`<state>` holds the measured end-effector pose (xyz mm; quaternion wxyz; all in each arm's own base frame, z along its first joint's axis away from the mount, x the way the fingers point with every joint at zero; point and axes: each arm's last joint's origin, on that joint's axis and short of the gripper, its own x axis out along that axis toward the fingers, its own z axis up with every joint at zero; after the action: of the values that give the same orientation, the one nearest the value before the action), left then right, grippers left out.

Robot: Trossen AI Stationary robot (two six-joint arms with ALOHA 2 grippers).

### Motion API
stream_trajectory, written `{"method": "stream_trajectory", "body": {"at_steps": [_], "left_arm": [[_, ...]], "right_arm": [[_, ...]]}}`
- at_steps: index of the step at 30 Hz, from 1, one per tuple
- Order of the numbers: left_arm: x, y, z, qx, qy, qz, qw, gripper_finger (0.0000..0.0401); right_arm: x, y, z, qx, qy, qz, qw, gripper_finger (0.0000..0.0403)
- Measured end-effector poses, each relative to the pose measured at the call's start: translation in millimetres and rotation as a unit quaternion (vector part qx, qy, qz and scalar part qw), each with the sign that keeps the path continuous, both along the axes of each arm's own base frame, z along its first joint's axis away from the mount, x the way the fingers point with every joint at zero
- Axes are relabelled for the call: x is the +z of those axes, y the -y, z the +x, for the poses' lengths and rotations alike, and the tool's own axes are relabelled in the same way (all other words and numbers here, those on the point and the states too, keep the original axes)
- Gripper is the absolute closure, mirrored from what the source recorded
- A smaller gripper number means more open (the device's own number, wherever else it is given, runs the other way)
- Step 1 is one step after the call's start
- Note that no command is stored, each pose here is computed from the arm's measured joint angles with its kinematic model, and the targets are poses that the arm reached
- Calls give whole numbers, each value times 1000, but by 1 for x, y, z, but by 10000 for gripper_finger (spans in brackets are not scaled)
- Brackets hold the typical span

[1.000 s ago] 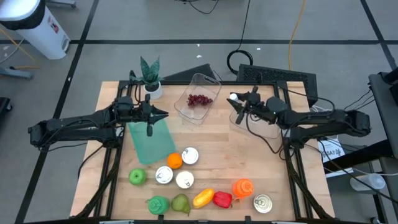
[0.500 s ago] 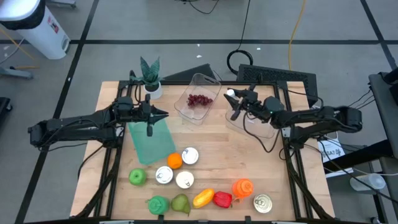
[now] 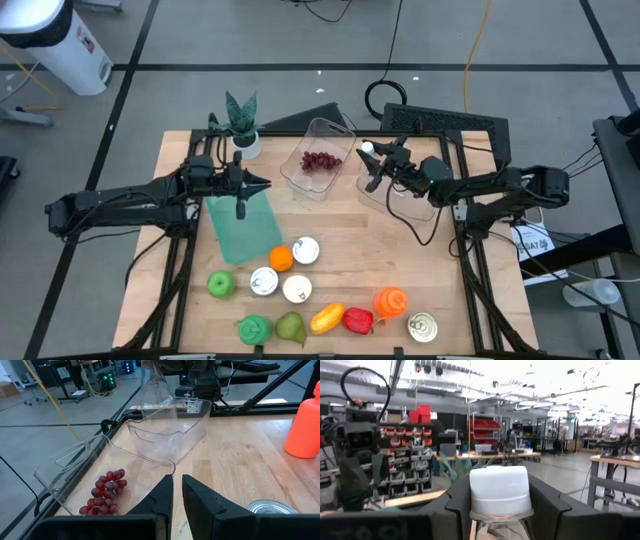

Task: Pick & Place Food Item
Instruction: Put the transparent water bottle into the right transparent bin

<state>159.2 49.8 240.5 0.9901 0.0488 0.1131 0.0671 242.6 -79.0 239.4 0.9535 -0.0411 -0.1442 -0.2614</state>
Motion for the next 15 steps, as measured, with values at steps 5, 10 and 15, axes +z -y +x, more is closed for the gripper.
{"method": "stream_trajectory", "body": {"at_steps": [5,10,15], "left_arm": [[0,0,0,0,0,0,1000,350],[0,0,0,0,0,0,1000,350],[0,0,0,0,0,0,1000,350]], "right_arm": [[-5,4,3,-7,5,-9,1000,275],[-5,4,3,-6,-1,-2,1000,275],[-4,1,-1,2,-9,18,1000,275]]}}
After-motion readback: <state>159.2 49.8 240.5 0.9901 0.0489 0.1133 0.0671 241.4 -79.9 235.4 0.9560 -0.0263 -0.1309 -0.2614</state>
